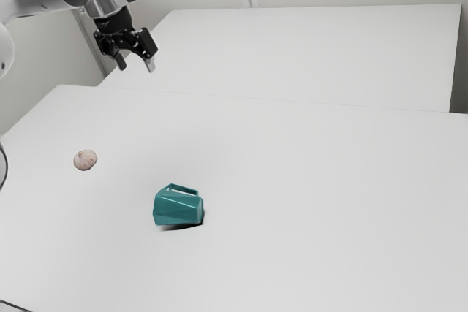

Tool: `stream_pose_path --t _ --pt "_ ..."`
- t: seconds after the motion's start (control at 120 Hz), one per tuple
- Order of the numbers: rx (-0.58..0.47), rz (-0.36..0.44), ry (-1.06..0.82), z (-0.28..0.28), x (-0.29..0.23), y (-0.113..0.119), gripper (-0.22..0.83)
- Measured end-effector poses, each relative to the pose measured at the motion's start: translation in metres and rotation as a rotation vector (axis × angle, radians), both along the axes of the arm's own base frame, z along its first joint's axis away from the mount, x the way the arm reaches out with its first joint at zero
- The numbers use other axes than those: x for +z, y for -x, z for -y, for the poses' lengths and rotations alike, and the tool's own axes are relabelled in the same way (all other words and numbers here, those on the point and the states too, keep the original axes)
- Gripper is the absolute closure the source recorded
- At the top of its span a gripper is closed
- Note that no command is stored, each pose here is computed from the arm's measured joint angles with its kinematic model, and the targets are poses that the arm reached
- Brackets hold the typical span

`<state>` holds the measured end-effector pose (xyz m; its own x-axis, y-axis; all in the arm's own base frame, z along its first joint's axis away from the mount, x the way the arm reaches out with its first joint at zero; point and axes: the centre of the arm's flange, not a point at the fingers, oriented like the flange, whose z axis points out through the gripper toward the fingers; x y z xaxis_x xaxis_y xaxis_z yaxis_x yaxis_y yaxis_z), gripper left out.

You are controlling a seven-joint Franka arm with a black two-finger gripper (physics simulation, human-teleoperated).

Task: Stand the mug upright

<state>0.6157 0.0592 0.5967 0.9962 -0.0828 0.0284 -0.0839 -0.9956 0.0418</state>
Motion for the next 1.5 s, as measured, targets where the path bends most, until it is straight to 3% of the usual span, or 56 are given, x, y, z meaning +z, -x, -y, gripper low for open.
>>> stream_pose_path --t 0.2,0.342,0.608,0.892,1.25,1.5 --pt "-0.006 -0.025 0.002 -0.002 -0.001 0.004 0.00" --pt "0.006 -0.089 0.018 -0.010 -0.006 0.016 0.00" --pt "0.022 -0.162 0.172 0.003 -0.051 0.095 0.00" --pt "0.187 -0.151 0.403 -0.043 -0.129 0.156 0.00" --pt "0.223 -0.113 0.664 -0.054 -0.249 0.155 0.00" --pt "0.146 -0.043 0.754 -0.053 -0.289 0.150 0.00"
